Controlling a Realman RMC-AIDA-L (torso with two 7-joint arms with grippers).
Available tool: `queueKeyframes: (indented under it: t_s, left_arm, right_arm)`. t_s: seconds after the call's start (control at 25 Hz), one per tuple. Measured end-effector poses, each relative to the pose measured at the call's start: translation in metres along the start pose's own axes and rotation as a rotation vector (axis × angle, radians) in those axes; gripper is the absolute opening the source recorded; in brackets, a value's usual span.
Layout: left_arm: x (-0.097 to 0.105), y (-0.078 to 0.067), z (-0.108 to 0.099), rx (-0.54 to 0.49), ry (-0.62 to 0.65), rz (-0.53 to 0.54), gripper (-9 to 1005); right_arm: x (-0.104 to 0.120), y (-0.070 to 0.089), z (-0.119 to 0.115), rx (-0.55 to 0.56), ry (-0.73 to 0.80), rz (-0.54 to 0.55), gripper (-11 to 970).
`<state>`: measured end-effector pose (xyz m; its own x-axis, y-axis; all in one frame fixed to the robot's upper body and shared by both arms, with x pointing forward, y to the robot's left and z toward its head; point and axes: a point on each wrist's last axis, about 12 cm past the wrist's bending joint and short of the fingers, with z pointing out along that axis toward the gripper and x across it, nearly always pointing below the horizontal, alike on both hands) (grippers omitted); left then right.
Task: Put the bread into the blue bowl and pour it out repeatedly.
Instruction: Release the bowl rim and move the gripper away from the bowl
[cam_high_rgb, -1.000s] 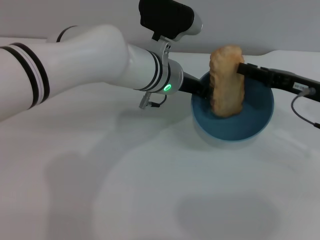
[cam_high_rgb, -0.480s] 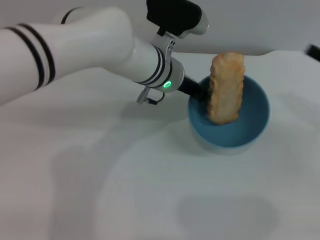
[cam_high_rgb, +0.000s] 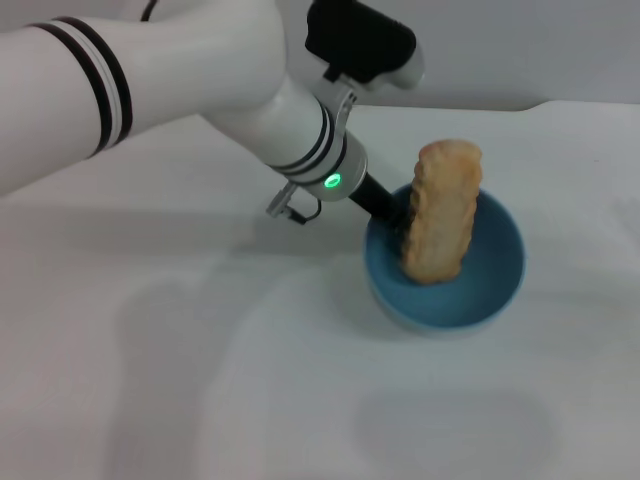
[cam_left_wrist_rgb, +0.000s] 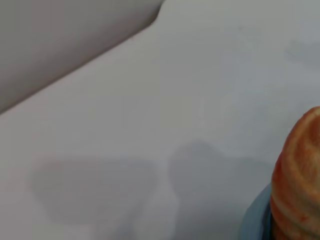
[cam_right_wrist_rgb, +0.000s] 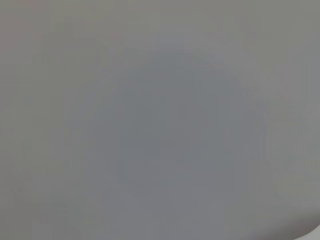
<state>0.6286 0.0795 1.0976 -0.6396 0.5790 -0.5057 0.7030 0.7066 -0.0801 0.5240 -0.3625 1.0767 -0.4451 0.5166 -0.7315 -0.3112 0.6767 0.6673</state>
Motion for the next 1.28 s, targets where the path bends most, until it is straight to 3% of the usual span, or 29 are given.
queueKeyframes:
  t_s: [1.12, 1.28]
  left_arm:
    - [0.018, 0.0, 0.008, -0.021, 0.016, 0.024, 3]
    - [0.017, 0.0, 0.008, -0.022, 0.006, 0.023, 83]
  right_arm:
    - [0.002, -0.001, 0.009, 0.009, 0.01, 0.01, 355]
    - [0.004, 0.0, 0.01, 0.006, 0.014, 0.015, 355]
